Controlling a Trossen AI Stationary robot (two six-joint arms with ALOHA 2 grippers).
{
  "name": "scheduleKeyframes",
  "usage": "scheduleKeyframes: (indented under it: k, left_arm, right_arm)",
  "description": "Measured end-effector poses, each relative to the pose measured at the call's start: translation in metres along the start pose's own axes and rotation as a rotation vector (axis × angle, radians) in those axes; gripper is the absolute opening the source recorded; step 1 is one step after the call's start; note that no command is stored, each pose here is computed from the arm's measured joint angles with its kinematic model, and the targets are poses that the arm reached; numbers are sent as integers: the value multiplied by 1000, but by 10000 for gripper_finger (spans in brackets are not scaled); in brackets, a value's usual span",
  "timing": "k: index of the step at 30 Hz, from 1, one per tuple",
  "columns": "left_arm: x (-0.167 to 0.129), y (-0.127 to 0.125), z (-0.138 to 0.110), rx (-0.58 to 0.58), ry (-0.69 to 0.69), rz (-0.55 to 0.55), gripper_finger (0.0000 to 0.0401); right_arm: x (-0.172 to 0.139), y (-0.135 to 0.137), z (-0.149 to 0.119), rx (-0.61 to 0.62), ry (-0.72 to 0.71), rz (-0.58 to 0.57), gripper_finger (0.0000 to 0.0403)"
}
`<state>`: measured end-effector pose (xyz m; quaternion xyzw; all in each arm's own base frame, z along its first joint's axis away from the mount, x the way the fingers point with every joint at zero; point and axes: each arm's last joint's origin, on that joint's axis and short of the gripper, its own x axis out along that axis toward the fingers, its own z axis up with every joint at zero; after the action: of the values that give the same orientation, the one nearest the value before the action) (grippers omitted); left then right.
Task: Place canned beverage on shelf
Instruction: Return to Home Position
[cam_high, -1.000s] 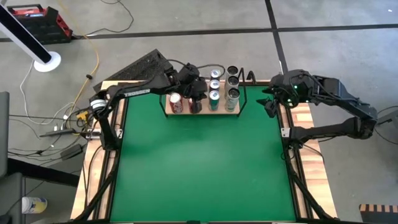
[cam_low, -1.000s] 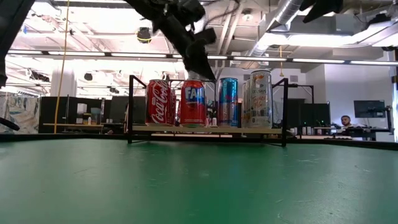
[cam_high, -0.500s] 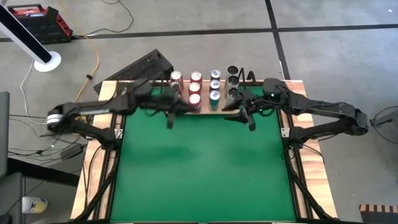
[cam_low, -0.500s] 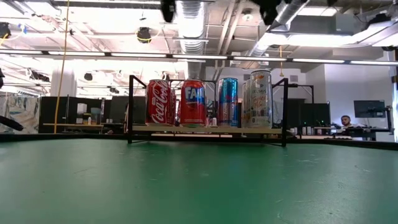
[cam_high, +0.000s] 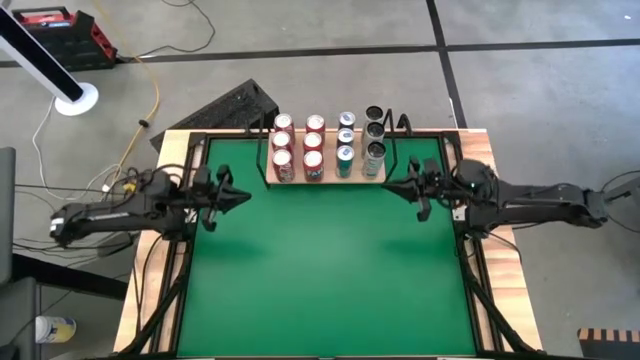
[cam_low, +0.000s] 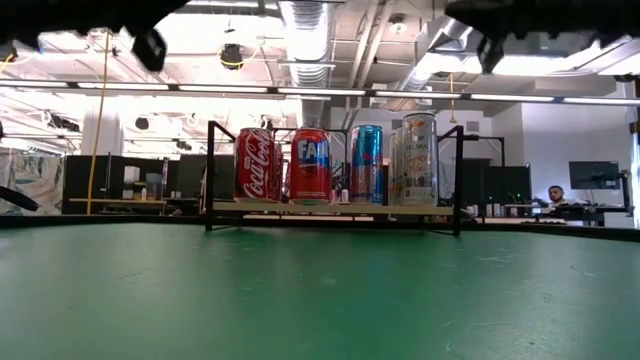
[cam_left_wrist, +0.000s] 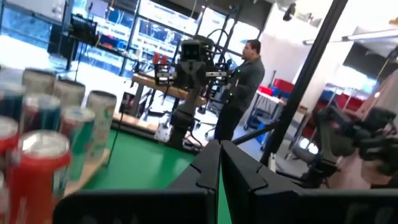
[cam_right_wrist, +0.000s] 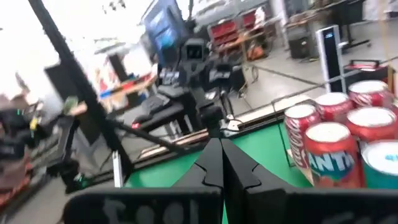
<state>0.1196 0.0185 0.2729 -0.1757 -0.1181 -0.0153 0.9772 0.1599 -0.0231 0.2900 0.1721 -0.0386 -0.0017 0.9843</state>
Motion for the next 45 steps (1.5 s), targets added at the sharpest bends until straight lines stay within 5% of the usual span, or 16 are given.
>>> scheduleKeyframes:
  k: [9,17,27,39,45]
  left_arm:
    - [-34,14,-40,-80,-69,87,0]
    - [-39,15,-46,-20,-51,93,0]
    - [-42,20,-60,-78,94,134,0]
    - [-48,26,-83,-76,195,97,0]
    - [-47,29,-89,57,180,100,0]
  right_arm:
    - [-10,-2,-64,90,-58,-96,15]
    - [-44,-8,-101,72,-148,-63,15]
    - [-62,-18,-113,-84,4,-114,21]
    - [-70,-21,-107,-244,-43,-133,26]
    - [-70,-25,-114,-248,42,-163,48]
